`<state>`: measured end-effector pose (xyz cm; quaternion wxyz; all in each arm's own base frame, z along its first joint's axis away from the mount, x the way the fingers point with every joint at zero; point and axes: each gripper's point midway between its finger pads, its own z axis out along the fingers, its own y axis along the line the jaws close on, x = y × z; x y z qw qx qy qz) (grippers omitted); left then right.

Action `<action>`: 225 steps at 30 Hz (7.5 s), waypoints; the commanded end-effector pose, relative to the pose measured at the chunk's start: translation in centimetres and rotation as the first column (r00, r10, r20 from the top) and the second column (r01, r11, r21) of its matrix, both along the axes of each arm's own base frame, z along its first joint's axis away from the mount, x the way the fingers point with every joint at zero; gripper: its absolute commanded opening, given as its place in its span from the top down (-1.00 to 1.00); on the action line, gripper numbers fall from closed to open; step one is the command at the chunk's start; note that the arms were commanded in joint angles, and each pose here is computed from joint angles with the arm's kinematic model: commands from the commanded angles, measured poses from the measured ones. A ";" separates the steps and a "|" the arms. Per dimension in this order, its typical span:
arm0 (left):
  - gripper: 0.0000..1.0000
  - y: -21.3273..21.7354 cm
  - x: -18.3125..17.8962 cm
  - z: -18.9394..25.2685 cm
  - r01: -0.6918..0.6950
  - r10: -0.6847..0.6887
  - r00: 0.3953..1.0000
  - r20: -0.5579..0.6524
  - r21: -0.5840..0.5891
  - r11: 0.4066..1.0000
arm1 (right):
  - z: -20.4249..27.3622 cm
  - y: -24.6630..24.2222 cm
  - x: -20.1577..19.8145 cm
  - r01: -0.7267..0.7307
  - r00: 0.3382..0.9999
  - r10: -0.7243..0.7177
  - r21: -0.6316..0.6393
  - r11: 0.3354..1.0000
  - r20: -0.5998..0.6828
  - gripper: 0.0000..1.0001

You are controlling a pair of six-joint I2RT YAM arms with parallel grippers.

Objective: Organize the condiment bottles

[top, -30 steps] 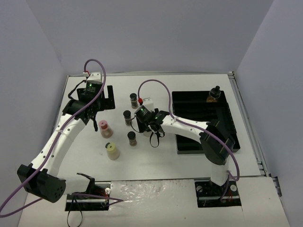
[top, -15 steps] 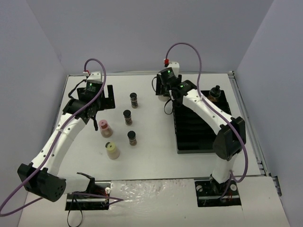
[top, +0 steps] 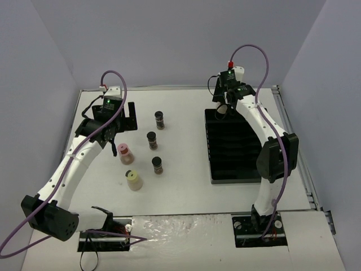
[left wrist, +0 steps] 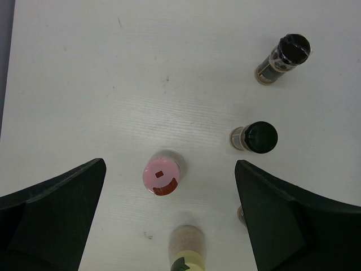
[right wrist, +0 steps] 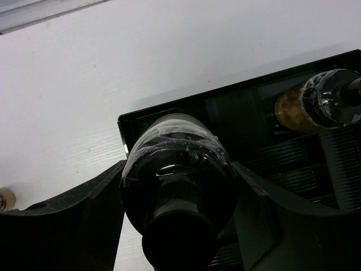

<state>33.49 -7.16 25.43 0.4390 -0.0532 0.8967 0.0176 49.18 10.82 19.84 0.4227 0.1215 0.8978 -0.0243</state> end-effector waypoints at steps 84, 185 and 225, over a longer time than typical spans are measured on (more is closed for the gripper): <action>-0.94 3.0 -1.7 5.5 -0.129 0.127 0.979 0.160 0.000 0.992 | 3.2 23.5 -1.4 -0.446 0.884 0.437 0.022 0.895 0.165 -0.77; -0.94 3.2 -2.2 2.6 -0.127 0.123 0.982 0.146 0.015 0.992 | 2.6 23.4 -1.6 -0.376 0.903 0.380 -0.062 0.925 0.201 1.00; -0.94 3.4 -1.5 1.1 -0.109 0.111 0.987 0.116 -0.023 0.994 | -2.7 -21.9 -9.6 0.504 0.840 -0.518 0.122 0.855 0.163 1.00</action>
